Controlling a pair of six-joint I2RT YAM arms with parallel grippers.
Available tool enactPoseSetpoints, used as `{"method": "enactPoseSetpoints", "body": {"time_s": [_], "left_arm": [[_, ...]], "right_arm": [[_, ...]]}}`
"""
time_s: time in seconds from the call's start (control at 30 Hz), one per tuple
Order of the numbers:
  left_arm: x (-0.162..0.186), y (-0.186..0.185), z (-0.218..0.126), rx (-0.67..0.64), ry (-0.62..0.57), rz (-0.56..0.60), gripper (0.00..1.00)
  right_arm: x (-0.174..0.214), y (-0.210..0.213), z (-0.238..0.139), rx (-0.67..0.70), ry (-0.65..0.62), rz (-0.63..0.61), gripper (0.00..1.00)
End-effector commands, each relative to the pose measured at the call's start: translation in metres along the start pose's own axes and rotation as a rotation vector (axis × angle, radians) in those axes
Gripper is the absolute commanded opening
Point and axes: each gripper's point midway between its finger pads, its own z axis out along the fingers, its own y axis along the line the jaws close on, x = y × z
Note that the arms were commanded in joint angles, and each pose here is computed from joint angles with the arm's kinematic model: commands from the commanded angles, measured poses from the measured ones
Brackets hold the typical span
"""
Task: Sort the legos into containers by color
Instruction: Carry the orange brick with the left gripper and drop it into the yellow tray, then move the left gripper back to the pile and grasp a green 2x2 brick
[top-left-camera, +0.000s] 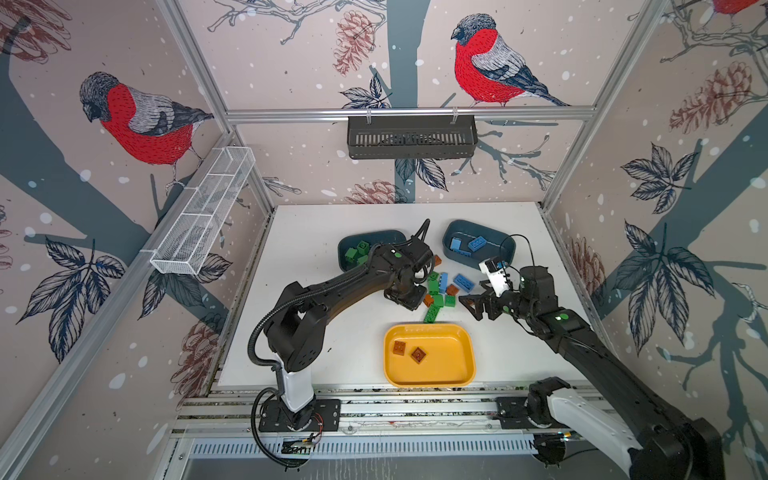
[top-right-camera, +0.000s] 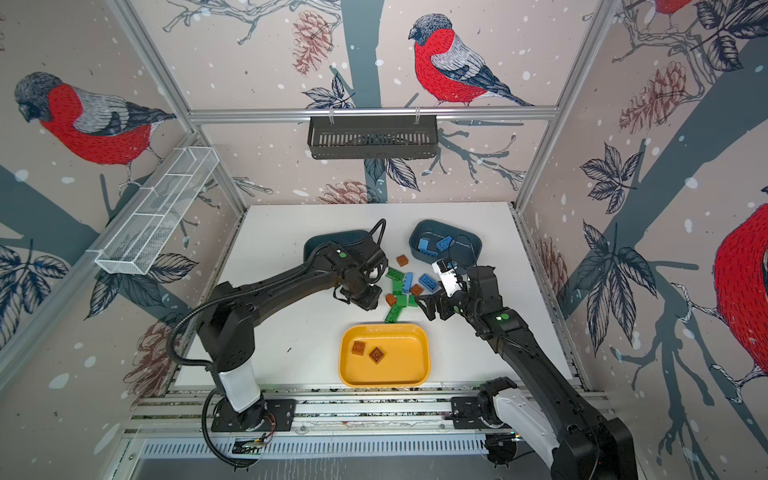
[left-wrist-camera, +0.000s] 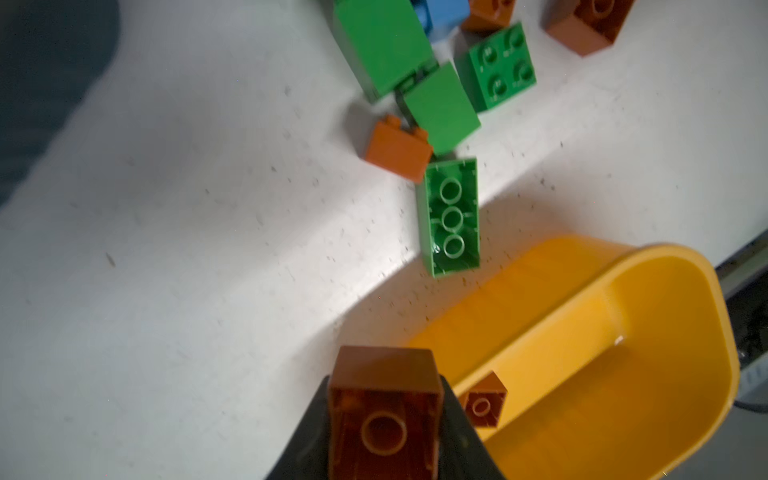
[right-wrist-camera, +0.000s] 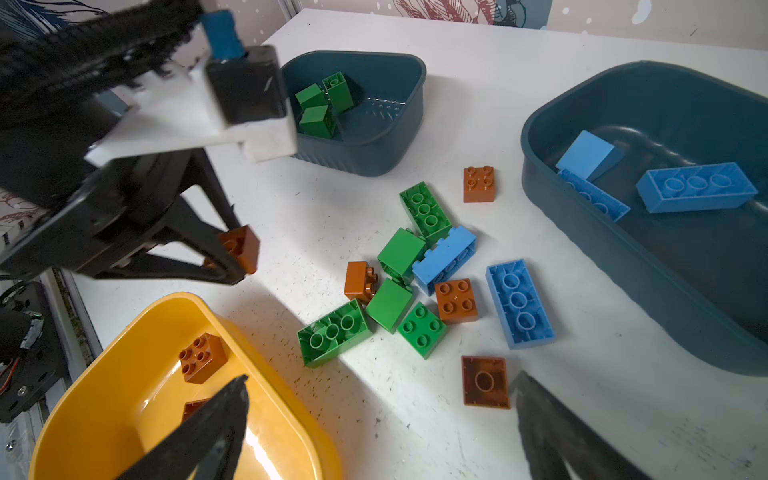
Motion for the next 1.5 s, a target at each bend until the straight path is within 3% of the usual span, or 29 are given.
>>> {"method": "enactPoseSetpoints", "body": {"time_s": [0.0,0.13,0.3,0.43,0.53,0.87,1.47], "left_arm": [[0.036,-0.02,-0.002,0.077,0.094,-0.061,0.28],[0.062,-0.032,0.01,0.124,0.14,-0.061,0.28],[0.066,-0.031,0.026,0.128,0.153,-0.062,0.29],[0.057,-0.027,0.025,0.1,0.13,-0.046,0.46],[0.049,-0.029,0.018,0.105,0.116,-0.032,0.53],[-0.028,-0.006,-0.01,0.062,-0.04,-0.069,0.62],[-0.154,0.022,0.033,-0.024,-0.254,-0.375,0.65]], "right_arm": [[-0.008,0.007,0.002,-0.043,-0.022,-0.035,0.99],[-0.007,0.009,0.004,-0.053,-0.016,-0.037,0.99],[-0.007,0.01,0.003,-0.051,-0.014,-0.044,0.99],[-0.007,0.009,0.001,-0.041,-0.014,-0.048,0.99],[-0.008,0.009,0.0,-0.037,-0.017,-0.046,0.99],[-0.013,0.004,-0.003,-0.002,-0.028,-0.052,0.99],[-0.01,-0.005,-0.003,0.048,-0.028,-0.029,0.99]]}}
